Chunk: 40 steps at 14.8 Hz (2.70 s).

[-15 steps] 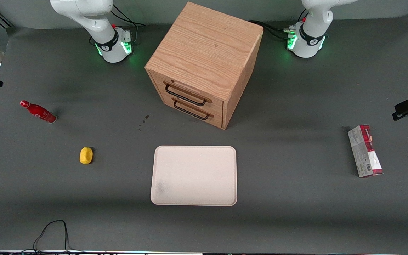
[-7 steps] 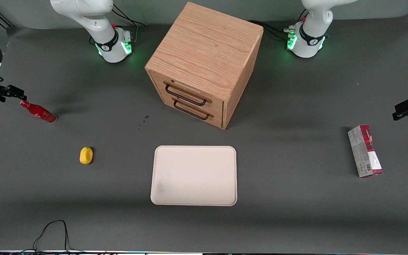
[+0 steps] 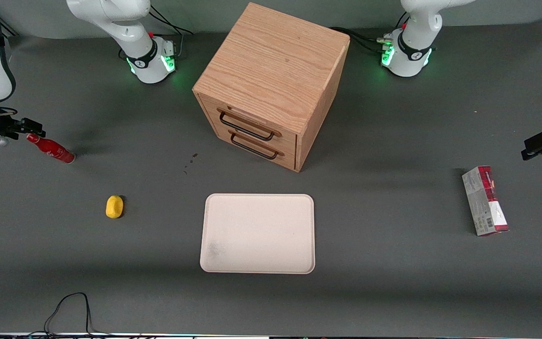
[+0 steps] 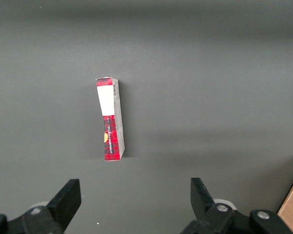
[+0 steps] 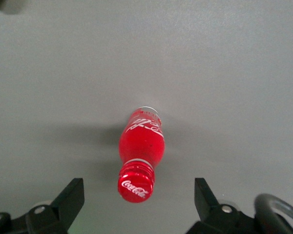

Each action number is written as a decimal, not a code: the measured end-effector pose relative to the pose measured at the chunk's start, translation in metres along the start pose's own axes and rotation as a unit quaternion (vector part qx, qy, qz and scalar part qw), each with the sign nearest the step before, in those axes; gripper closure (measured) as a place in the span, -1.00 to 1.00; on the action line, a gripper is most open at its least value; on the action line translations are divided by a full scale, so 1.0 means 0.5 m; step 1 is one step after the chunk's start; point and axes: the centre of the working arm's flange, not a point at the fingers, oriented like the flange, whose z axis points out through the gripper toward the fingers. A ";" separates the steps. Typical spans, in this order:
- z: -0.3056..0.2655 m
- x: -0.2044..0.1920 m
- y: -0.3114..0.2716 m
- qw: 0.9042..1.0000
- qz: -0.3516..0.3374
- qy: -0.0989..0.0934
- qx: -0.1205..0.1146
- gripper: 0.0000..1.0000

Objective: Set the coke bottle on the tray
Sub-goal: 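Lower the open right gripper over the bottle neck and close on it, then lift the bottle with the right gripper off the table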

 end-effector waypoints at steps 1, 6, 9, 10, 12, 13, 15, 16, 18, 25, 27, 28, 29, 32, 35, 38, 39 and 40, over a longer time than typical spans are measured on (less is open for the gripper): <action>0.003 0.001 0.001 1.000 -0.001 0.001 -0.002 -1.00; 0.020 0.007 0.003 1.000 -0.003 -0.001 -0.007 -1.00; 0.021 0.007 0.003 1.000 -0.003 -0.002 -0.007 -1.00; 0.021 0.007 0.003 1.000 -0.003 -0.002 -0.007 -0.99; 0.022 0.006 0.003 1.000 -0.004 -0.002 -0.007 -0.93; 0.022 0.006 0.003 1.000 -0.004 -0.002 -0.007 -0.81; 0.022 0.006 0.002 1.000 -0.006 -0.003 -0.006 -0.29; 0.022 0.006 0.002 1.000 -0.008 -0.003 -0.006 -0.07; 0.023 0.006 0.002 1.000 -0.010 -0.003 -0.005 0.31; -0.057 0.053 -0.015 0.999 -0.030 -0.023 0.005 0.37; -0.164 0.091 -0.021 0.999 -0.042 -0.026 0.005 0.37; -0.221 0.104 -0.025 0.999 -0.046 -0.025 0.004 0.37; -0.279 0.111 -0.027 0.999 -0.048 -0.023 0.004 0.37; -0.451 0.099 -0.031 0.999 -0.049 -0.017 0.004 0.37; -0.613 0.059 -0.041 0.999 -0.045 -0.007 0.001 0.37; -0.732 0.024 -0.070 0.999 -0.047 0.006 -0.006 0.37; -0.752 0.030 -0.093 0.998 -0.058 0.011 -0.009 0.37; -0.761 0.049 -0.126 0.997 -0.075 0.014 -0.011 0.37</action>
